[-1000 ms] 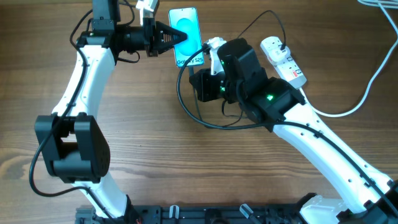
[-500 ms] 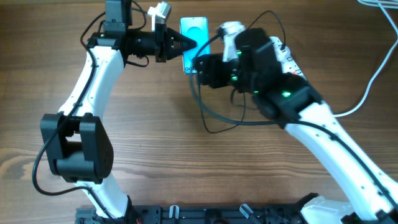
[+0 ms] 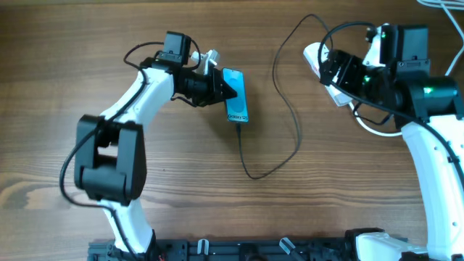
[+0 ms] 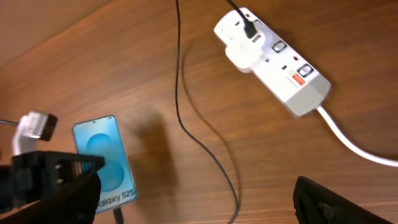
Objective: Plug charger to phone and switch on socket
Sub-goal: 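Release the plug and withdraw the right gripper toward the power strip, then lower the phone onto the table and open the left gripper, then move the right gripper over the power strip switches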
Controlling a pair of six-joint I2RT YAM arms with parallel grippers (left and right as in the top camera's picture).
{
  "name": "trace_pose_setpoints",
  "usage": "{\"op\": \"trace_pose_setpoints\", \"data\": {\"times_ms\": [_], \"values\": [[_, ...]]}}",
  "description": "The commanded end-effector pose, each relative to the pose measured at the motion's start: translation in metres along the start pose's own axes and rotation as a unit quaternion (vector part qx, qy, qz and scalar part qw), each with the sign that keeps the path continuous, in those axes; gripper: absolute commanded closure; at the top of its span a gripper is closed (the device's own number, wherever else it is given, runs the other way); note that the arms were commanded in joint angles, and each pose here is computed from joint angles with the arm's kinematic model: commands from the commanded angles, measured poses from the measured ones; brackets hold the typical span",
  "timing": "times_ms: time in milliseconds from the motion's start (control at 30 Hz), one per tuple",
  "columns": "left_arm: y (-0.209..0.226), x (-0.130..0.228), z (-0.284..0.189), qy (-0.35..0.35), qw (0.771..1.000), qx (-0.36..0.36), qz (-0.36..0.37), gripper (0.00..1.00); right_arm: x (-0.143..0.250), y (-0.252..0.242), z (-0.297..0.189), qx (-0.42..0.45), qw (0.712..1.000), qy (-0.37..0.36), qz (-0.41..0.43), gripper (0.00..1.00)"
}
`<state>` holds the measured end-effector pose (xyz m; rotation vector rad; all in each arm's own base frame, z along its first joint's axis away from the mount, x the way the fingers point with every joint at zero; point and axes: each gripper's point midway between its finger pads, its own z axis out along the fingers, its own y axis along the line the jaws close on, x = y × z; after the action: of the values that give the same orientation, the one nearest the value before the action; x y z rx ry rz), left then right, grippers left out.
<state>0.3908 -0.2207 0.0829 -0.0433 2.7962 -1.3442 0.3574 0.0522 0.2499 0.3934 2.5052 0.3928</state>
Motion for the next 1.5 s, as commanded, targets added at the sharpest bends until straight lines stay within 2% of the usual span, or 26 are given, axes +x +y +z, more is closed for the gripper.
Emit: {"op": "trace_pose_setpoints", "data": {"times_ms": [0, 267, 367, 567, 667, 700, 800, 900, 1067, 1133, 1200, 1300, 1467], "values": [[0.029, -0.001, 0.02, 0.015, 0.999, -0.012, -0.03, 0.96, 0.001, -0.002, 0.002, 0.005, 1.0, 0.005, -0.02, 0.01], [0.044, -0.006, 0.04, 0.015, 1.0, -0.02, -0.019, 0.96, 0.004, -0.004, 0.002, 0.008, 1.0, 0.012, -0.018, 0.01], [0.06, -0.006, 0.038, 0.007, 0.997, -0.066, -0.029, 0.84, 0.005, -0.004, 0.002, 0.009, 1.0, 0.015, -0.018, 0.0], [0.09, 0.002, 0.032, 0.007, 0.988, -0.148, -0.053, 0.76, 0.006, -0.006, 0.002, 0.012, 1.0, 0.016, -0.017, 0.0], [0.1, 0.007, 0.028, 0.011, 0.982, -0.175, -0.066, 0.68, 0.0, -0.025, 0.003, 0.067, 0.998, -0.002, -0.016, 0.0], [0.1, 0.008, 0.027, 0.014, 0.982, -0.176, -0.069, 0.55, -0.003, -0.033, 0.006, 0.092, 0.996, -0.007, -0.013, 0.01], [0.102, 0.011, 0.018, 0.017, 0.98, -0.179, -0.084, 0.0, -0.004, -0.045, 0.029, 0.121, 0.992, 0.01, -0.018, 0.0], [0.096, 0.006, -0.002, 0.001, 0.98, -0.176, -0.092, 0.0, -0.014, -0.058, 0.048, 0.143, 0.99, 0.006, -0.011, 0.0], [0.036, -0.018, -0.091, -0.111, 0.981, -0.155, -0.048, 0.0, -0.04, -0.105, 0.088, 0.171, 0.985, -0.001, 0.025, 0.0], [0.002, -0.02, -0.138, -0.184, 0.969, -0.167, -0.005, 0.0, -0.048, -0.139, 0.113, 0.188, 0.981, 0.003, 0.035, 0.0], [-0.016, -0.019, -0.165, -0.229, 0.956, -0.182, 0.019, 0.0, -0.053, -0.157, 0.132, 0.195, 0.98, 0.006, 0.025, 0.0], [-0.033, -0.014, -0.186, -0.262, 0.946, -0.185, 0.038, 0.0, -0.062, -0.171, 0.159, 0.196, 0.98, -0.008, 0.017, 0.0], [-0.037, -0.013, -0.189, -0.267, 0.945, -0.183, 0.042, 0.0, -0.071, -0.168, 0.186, 0.167, 0.985, -0.015, -0.046, 0.0]]}}
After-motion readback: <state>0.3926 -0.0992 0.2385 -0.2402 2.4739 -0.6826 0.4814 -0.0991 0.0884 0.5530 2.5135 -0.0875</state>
